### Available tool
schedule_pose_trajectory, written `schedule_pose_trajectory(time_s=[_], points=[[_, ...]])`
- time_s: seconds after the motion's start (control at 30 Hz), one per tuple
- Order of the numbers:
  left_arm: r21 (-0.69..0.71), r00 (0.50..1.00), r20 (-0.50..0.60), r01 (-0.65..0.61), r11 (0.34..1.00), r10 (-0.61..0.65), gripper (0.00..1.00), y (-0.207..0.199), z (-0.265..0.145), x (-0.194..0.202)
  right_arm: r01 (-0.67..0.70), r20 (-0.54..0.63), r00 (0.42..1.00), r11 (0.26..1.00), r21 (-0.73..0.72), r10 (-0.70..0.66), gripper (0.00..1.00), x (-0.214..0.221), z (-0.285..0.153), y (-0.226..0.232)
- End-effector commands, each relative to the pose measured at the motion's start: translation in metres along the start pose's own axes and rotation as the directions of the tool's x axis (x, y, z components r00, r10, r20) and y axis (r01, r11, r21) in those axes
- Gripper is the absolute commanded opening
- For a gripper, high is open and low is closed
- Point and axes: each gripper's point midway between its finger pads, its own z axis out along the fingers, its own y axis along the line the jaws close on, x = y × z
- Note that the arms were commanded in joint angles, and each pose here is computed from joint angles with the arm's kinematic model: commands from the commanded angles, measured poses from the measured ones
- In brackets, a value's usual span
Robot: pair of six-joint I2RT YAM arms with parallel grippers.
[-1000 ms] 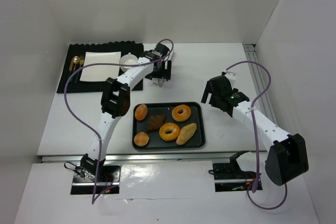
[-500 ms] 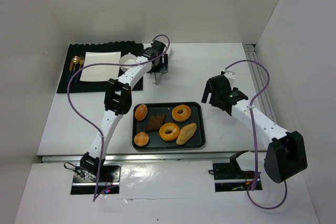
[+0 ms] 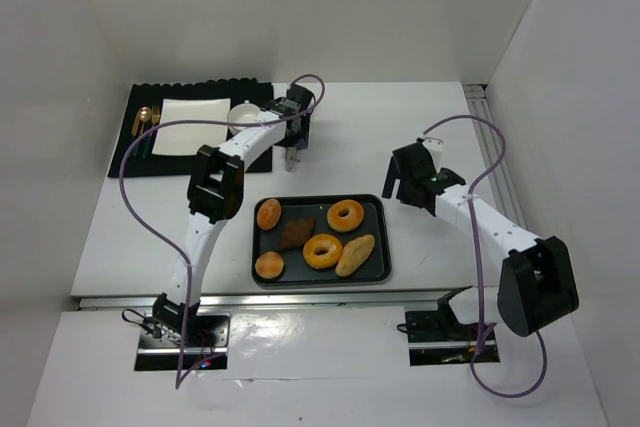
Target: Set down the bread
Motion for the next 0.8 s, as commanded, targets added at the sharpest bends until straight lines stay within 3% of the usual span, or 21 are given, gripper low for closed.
schedule_pose_trajectory(time_s=[0.0, 0.23, 0.47, 0.67, 0.77], points=[[-0.023, 0.997, 0.037, -0.07, 0.997, 0.071, 0.58, 0.008, -0.04, -0.01, -0.026, 0.056, 0.998, 0.999, -0.033, 0.028, 0.99, -0.024, -0.004, 0.013], [0.037, 1.0, -0.017, -0.006, 0.999, 0.006, 0.9, 0.004, -0.018, -0.001, -0.029, 0.058, 0.998, 0.999, -0.045, 0.032, 0.99, -0.027, -0.003, 0.017], [0.066, 0.999, 0.002, 0.037, 0.997, -0.037, 0.93, 0.0, -0.003, -0.017, -0.033, 0.072, 0.997, 0.999, -0.042, 0.036, 0.99, -0.027, -0.007, 0.012], [0.076, 0.999, -0.011, 0.035, 0.997, -0.035, 0.8, -0.002, 0.001, -0.013, -0.044, 0.072, 0.996, 0.998, -0.043, 0.047, 0.99, -0.025, -0.007, 0.011], [0.064, 1.0, -0.017, 0.017, 0.998, -0.015, 0.91, -0.003, 0.0, -0.009, -0.047, 0.079, 0.996, 0.998, -0.047, 0.051, 0.99, -0.027, -0.009, 0.011]])
